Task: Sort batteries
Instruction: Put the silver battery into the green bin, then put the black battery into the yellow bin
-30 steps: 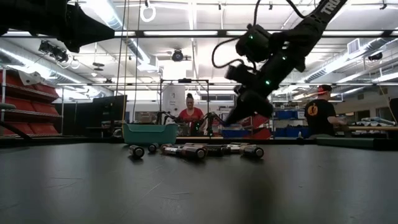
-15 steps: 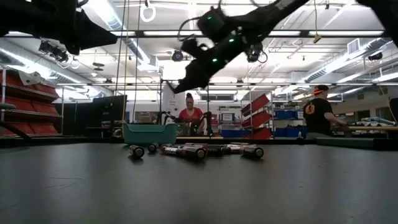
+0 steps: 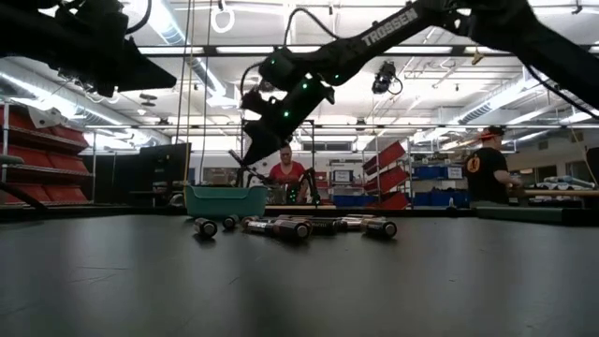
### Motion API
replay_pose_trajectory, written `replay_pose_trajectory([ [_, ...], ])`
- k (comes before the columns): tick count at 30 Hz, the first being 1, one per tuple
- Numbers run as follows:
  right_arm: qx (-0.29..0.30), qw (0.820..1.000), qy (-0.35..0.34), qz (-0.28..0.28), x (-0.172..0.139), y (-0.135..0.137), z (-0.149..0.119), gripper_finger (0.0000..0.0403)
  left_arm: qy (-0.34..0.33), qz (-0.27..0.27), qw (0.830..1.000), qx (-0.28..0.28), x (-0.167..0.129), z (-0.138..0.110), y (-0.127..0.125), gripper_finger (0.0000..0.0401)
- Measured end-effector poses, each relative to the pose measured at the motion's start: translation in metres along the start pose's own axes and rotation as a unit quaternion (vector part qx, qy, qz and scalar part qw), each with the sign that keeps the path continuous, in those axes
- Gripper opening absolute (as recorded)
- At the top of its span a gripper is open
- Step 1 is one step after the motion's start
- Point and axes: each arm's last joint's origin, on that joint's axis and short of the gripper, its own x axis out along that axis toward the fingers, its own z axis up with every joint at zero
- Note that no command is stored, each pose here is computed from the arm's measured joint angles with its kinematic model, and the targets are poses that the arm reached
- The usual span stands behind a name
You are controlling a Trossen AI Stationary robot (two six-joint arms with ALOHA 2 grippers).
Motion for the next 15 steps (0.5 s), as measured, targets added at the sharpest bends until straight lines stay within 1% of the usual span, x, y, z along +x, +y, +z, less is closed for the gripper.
replay_pose_trajectory([
  [2, 0.003, 1.000, 0.012, 0.006, 0.001, -0.001, -0.002, 0.0062, 0.002, 0.003, 1.000, 0.005, 0.000, -0.001, 0.000, 0.0110],
  [5, 0.000, 1.000, 0.011, 0.009, -0.005, 0.003, 0.003, 0.0092, 0.004, 0.004, 1.000, 0.015, 0.001, -0.001, -0.001, 0.0124],
  [9, -0.020, 0.999, 0.026, -0.007, -0.020, 0.008, 0.011, 0.0110, 0.007, -0.008, 0.999, 0.032, 0.002, -0.002, -0.003, 0.0139],
  [12, -0.028, 0.999, 0.034, -0.005, -0.052, 0.016, 0.025, 0.0110, 0.011, -0.010, 0.999, 0.036, 0.003, -0.003, -0.004, 0.0142],
  [15, -0.036, 0.999, 0.031, 0.014, -0.094, 0.037, 0.041, 0.0106, 0.016, -0.010, 0.999, 0.039, 0.004, -0.005, -0.006, 0.0142],
])
